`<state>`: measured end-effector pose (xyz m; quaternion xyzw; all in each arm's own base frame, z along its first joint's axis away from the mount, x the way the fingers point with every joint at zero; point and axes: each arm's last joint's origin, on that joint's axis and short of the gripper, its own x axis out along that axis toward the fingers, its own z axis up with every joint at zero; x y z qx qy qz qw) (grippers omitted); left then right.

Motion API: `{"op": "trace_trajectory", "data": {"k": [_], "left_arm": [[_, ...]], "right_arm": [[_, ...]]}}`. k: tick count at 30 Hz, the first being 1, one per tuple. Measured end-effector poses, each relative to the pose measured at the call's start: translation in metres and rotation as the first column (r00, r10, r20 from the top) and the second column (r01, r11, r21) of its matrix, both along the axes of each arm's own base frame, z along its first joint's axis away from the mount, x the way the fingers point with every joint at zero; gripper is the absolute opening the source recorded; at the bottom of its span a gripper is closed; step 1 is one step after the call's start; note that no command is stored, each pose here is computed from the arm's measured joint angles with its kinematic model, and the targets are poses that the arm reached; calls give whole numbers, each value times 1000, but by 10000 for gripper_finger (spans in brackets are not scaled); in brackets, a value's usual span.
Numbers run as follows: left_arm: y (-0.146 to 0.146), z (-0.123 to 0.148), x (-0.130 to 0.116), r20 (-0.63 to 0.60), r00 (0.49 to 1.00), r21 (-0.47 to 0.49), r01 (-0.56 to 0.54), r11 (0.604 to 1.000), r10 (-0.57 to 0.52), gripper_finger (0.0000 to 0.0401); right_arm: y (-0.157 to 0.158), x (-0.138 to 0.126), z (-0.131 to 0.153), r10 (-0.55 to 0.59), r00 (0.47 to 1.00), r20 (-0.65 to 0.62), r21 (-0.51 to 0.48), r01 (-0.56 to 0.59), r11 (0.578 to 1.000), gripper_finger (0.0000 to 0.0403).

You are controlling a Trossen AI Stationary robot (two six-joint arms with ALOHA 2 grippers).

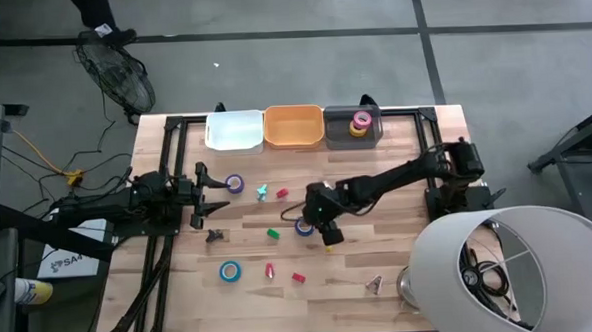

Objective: Pick and place Stapler, Stapler remover, tape
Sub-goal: Put the blue tape into the gray bin

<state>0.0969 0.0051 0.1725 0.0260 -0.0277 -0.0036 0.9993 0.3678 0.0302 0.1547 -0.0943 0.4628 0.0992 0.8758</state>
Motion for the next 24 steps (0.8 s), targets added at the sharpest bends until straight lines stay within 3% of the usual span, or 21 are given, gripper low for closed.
{"op": "trace_trajectory", "data": {"k": [11,24], "left_arm": [[0,0,0,1,1000,0,0,1000,0,221],[0,0,0,2,1000,0,0,1000,0,221]], "right_arm": [[19,2,-4,59,998,19,-14,-59,998,181],[20,6,-19,71,997,-1,-16,-71,997,166]]}}
